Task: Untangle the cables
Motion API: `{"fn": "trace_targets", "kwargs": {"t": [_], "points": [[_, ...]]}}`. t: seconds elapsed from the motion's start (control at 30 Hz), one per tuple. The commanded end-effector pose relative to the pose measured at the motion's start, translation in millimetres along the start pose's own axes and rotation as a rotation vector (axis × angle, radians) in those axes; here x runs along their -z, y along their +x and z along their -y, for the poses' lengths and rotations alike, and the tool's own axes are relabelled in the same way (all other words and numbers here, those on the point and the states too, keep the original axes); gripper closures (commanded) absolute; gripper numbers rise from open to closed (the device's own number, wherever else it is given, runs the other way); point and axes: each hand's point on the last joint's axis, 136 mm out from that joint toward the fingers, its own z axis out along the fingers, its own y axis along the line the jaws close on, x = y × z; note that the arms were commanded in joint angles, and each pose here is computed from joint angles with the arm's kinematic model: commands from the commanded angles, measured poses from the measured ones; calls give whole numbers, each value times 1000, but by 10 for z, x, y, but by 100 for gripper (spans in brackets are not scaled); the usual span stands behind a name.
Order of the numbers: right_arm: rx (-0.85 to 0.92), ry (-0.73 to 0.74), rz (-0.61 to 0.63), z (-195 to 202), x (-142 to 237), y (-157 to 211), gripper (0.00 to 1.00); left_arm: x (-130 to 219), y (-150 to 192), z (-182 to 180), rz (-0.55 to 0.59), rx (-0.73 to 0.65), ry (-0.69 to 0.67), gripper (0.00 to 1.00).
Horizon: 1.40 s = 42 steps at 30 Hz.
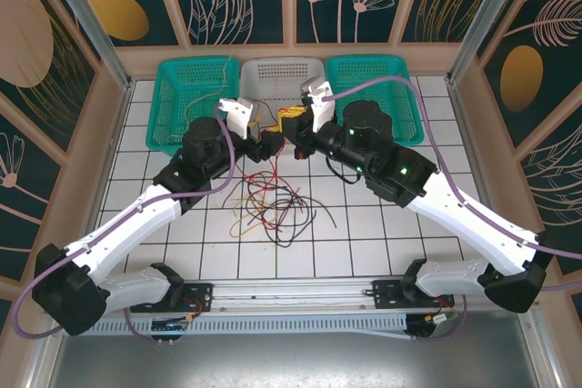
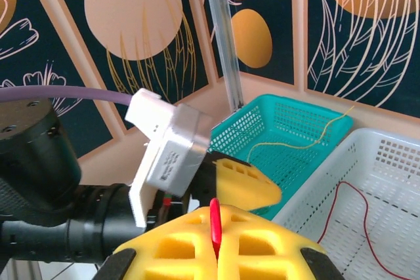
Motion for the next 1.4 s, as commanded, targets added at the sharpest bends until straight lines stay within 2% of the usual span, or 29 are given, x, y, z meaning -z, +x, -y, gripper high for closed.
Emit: {"fn": "trace_targets", "kwargs": {"t": [0.0, 0.07, 0.1, 0.17, 0.23, 0.3, 0.47, 0.5, 0.57, 0.6, 0.67, 0.7, 0.83, 0.97, 1.07, 1.13, 1.27, 1.37], "points": [[-14, -9, 9, 4, 10, 3, 100, 17, -348, -45, 108, -75, -42, 50], [-14, 10, 0, 44, 23, 55, 100, 48, -387, -114, 121, -78, -87, 79], [-14, 14, -5, 60, 41, 79, 100, 88, -436, -160, 138, -77, -118, 87], [-20, 46, -19, 135, 75, 162, 100, 199, -573, -247, 185, -74, -184, 96], [-24, 71, -39, 199, 115, 271, 100, 329, -708, -287, 233, -90, -225, 100], [-24, 103, -74, 271, 151, 412, 100, 431, -778, -315, 260, -108, -255, 100], [-33, 169, -113, 402, 251, 604, 100, 490, -779, -303, 238, -116, -257, 100], [-40, 175, -112, 412, 261, 616, 96, 495, -822, -264, 244, -97, -236, 100], [-79, 182, -102, 429, 272, 639, 70, 508, -915, -168, 262, -38, -183, 100], [-106, 187, -96, 437, 267, 653, 61, 514, -931, -151, 269, -5, -169, 100], [-186, 219, -84, 478, 245, 722, 49, 531, -964, -139, 293, 80, -151, 100], [-224, 256, -75, 521, 242, 773, 39, 539, -964, -140, 306, 120, -145, 100], [-414, 256, -58, 392, 173, 1031, 32, 562, -874, -139, 349, 261, -103, 100], [-529, 190, -44, 149, 80, 1170, 19, 621, -863, -113, 383, 371, -59, 100], [-570, 217, -31, 177, 43, 1206, 20, 688, -870, -118, 409, 434, -46, 100], [-574, 239, -22, 211, 27, 1201, 25, 733, -863, -139, 426, 460, -50, 100], [-568, 298, -29, 294, 28, 1251, 43, 830, -858, -241, 460, 506, -99, 100], [-555, 312, -63, 295, 1, 1347, 47, 877, -864, -282, 482, 530, -115, 100]]}}
